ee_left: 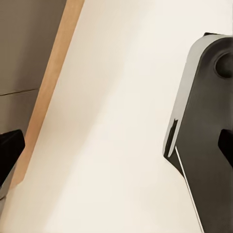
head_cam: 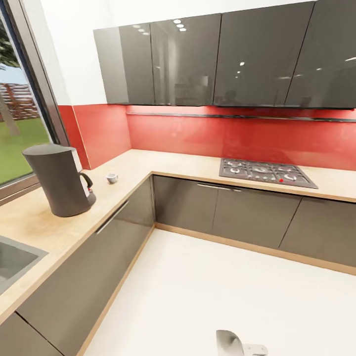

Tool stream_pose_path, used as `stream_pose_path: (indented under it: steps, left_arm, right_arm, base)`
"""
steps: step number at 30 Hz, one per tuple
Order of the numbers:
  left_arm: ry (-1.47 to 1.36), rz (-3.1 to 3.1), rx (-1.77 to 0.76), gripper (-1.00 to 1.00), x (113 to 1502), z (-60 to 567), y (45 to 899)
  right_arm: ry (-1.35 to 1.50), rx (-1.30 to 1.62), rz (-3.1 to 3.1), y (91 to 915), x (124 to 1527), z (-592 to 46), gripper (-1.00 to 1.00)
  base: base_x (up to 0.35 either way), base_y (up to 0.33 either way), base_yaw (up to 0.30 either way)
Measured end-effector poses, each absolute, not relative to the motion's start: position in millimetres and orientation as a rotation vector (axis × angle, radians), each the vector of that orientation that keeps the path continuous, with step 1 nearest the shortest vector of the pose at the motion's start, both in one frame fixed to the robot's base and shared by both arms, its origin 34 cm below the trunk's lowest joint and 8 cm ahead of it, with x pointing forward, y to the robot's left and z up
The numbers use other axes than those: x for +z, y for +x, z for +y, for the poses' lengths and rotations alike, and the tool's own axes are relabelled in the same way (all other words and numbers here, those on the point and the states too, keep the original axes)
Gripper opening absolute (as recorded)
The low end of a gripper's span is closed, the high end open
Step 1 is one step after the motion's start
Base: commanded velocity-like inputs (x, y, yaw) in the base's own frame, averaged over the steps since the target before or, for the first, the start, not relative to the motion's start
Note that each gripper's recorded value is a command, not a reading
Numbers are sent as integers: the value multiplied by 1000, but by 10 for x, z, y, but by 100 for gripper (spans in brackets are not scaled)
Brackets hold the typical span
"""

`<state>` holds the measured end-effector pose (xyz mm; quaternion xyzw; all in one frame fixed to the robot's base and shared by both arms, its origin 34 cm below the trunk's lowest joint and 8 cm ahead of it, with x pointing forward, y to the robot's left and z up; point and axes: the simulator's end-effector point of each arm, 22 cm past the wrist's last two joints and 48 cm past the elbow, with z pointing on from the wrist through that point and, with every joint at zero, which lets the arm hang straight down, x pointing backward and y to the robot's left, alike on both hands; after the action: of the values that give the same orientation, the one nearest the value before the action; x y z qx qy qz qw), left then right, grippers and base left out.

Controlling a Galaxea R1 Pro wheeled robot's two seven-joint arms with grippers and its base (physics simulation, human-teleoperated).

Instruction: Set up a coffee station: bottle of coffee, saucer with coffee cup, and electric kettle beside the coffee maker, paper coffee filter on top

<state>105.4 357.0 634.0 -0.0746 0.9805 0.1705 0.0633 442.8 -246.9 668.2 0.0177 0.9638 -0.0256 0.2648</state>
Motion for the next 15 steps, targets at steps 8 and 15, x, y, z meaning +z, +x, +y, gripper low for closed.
stream_pose_path:
  steps: [8,15]
  left_arm:
    - [-225,2962,515,100,6340,3570,1053]
    - [-225,2963,516,100,6340,3573,1052]
  right_arm:
    - [48,-69,2604,4428,6682,-2469,-100]
    - [48,-69,2604,4428,6682,-2469,-100]
  base:
    - [333,-100,0]
    - [333,-143,0]
